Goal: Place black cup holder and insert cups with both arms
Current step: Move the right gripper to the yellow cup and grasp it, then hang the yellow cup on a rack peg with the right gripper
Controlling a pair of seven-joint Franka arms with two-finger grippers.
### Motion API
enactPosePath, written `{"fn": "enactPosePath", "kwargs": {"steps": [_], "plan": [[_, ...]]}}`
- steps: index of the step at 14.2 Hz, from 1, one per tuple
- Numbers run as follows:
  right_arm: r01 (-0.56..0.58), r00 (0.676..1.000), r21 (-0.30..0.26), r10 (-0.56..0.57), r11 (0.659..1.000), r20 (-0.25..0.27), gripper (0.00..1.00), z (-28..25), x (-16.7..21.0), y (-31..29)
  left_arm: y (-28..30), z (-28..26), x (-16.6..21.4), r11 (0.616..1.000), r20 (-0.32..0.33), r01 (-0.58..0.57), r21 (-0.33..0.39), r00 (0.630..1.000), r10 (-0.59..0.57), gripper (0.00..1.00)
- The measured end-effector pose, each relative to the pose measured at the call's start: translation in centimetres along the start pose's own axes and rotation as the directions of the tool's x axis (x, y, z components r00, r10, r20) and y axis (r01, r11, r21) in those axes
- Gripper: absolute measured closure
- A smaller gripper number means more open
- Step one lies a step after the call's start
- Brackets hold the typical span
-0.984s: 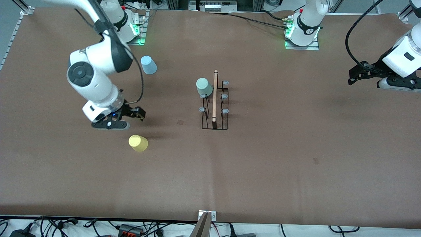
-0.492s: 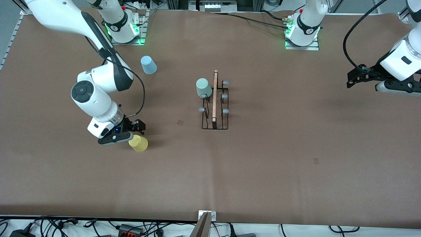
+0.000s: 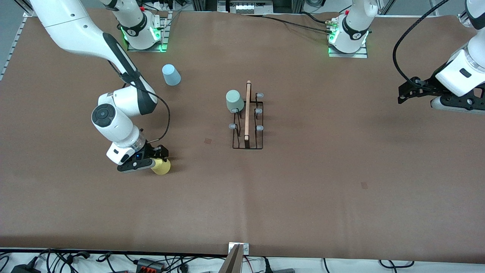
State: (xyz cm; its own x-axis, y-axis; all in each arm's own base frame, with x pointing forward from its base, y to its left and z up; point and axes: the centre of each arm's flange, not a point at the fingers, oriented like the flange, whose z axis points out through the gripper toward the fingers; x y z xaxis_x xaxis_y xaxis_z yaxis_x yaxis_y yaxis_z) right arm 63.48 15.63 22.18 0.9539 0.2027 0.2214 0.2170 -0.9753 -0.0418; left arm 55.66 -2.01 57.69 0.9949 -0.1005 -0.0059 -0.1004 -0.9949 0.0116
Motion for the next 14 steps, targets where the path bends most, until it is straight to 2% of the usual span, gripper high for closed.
{"fn": "enactPosePath", "kwargs": {"steps": [4,5,7,8,10,12,14], "plan": [[0.01,1.0,0.004,-0.01,1.0,-0.017,0.01,0.0,0.2,-0.6,0.1,0.2,0.3,1.0,0.002,-0.001,-0.002,1.0,0.001,0.0],[0.019,1.0,0.003,-0.018,1.0,-0.018,0.04,0.0,0.2,-0.6,0.1,0.2,0.3,1.0,0.001,-0.001,-0.002,1.0,0.001,0.0],[0.04,0.999,0.002,-0.04,0.999,-0.018,0.29,0.0,0.2,-0.5,0.1,0.2,0.4,1.0,-0.001,-0.002,-0.002,1.0,0.002,0.0],[0.046,0.999,-0.001,-0.046,0.999,-0.023,0.33,-0.2,0.4,-0.4,0.1,0.2,0.4,1.0,-0.004,-0.003,-0.002,1.0,0.003,0.0],[0.047,0.998,-0.008,-0.047,0.999,-0.029,0.33,-1.0,0.8,0.1,0.1,0.3,0.5,1.0,-0.006,-0.003,-0.002,1.0,0.003,0.0],[0.031,0.999,-0.022,-0.032,0.999,-0.008,0.33,-3.2,1.3,0.2,0.1,0.3,0.6,1.0,-0.007,-0.003,-0.002,1.0,0.003,0.0],[-0.072,0.997,-0.043,0.074,0.996,0.036,0.33,-8.0,2.2,-2.0,0.1,0.3,0.6,1.0,-0.007,-0.003,-0.002,1.0,0.003,0.0]]}}
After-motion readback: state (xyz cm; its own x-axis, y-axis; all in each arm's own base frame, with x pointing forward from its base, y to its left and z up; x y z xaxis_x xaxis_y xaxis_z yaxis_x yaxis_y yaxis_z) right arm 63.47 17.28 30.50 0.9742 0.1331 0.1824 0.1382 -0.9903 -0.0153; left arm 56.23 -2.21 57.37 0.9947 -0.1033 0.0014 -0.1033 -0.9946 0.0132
